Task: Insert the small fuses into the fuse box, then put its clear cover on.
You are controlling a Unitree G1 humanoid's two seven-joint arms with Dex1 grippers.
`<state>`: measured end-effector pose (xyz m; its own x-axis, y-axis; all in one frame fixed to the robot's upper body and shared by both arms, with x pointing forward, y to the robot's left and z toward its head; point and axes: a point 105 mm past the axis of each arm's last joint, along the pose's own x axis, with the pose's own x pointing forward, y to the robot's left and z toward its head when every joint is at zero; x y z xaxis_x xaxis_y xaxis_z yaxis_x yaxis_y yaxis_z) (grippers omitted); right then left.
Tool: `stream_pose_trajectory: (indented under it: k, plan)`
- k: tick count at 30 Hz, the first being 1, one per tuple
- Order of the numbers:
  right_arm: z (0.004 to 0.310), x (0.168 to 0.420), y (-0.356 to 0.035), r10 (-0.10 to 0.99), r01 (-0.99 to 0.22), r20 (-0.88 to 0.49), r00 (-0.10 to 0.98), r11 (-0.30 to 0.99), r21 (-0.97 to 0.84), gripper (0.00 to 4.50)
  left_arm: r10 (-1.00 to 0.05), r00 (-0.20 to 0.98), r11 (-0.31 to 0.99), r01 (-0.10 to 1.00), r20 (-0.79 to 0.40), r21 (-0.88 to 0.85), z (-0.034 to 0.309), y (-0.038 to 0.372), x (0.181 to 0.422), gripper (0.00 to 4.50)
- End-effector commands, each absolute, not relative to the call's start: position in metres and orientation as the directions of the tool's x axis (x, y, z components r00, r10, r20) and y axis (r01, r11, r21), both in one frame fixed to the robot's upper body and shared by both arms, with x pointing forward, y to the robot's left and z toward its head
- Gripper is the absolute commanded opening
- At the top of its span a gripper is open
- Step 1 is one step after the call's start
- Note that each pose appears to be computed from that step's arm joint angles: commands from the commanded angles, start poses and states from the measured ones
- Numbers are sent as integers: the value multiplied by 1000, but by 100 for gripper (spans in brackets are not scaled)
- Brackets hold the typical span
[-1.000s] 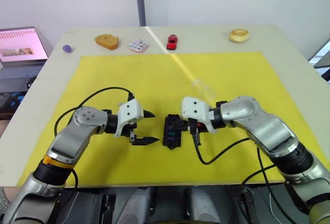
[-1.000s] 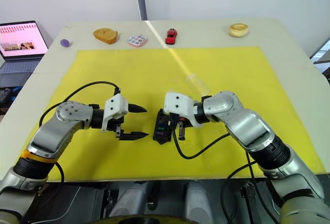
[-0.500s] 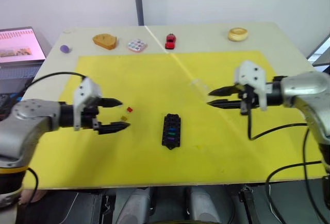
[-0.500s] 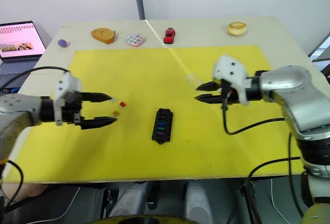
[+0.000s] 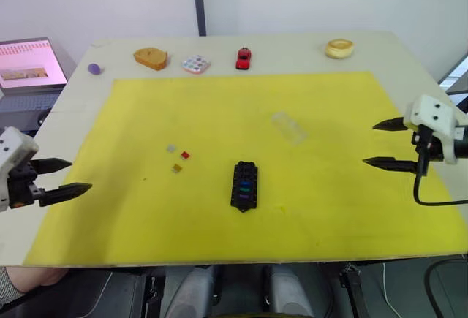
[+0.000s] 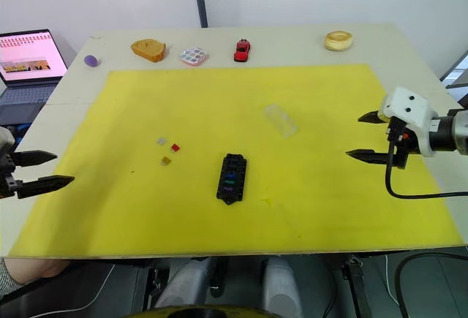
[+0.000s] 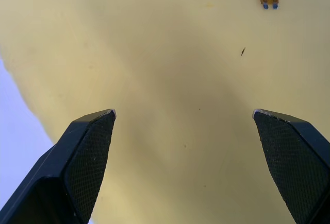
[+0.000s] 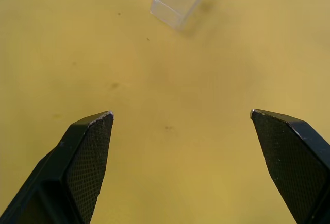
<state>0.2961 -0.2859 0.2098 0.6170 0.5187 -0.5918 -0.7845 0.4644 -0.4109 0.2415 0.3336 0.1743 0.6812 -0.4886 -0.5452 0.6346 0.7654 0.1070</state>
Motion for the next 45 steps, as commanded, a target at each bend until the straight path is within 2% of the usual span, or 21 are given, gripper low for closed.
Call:
stream_pose_trajectory:
  k: [1, 5, 7, 11, 14, 18, 21, 22, 24, 26, 31, 38, 45]
  plan:
    - [225, 298, -286, 513, -757, -557, 653, 455, -468, 447, -503, 685, 743, 655, -527, 141, 183, 327, 246, 450]
    - [228, 299, -278, 532, -756, -538, 654, 446, -479, 447, -529, 673, 729, 673, -517, 129, 182, 321, 248, 450]
    - [230, 301, -260, 581, -770, -510, 635, 414, -486, 447, -570, 649, 705, 701, -503, 107, 180, 310, 253, 450]
    - [239, 303, -198, 729, -831, -431, 532, 349, -434, 447, -701, 569, 640, 768, -430, -30, 170, 278, 268, 450]
    - [250, 298, -147, 827, -882, -383, 411, 254, -398, 447, -781, 478, 573, 805, -402, -153, 158, 255, 278, 450]
    - [247, 286, -107, 862, -925, -416, 288, 139, -353, 447, -828, 423, 535, 792, -369, -292, 149, 239, 291, 450]
    - [249, 281, -87, 881, -931, -408, 241, 91, -353, 447, -851, 407, 517, 763, -333, -389, 145, 232, 299, 450]
    - [249, 280, -81, 886, -931, -405, 225, 74, -356, 449, -856, 407, 514, 741, -319, -432, 143, 230, 303, 424]
    - [251, 278, -73, 895, -929, -396, 205, 50, -368, 450, -865, 404, 501, 700, -296, -508, 139, 227, 308, 357]
    - [253, 277, -68, 901, -925, -384, 200, 44, -378, 450, -872, 396, 488, 663, -288, -567, 134, 224, 311, 264]
    - [253, 276, -64, 906, -922, -374, 200, 45, -386, 450, -883, 386, 460, 605, -266, -649, 124, 217, 317, 264]
    - [249, 275, -65, 900, -917, -376, 218, 58, -394, 450, -886, 374, 454, 581, -274, -675, 110, 210, 323, 264]
    - [248, 275, -66, 895, -917, -383, 230, 67, -394, 450, -912, 280, 409, 591, -299, -695, 97, 198, 312, 264]
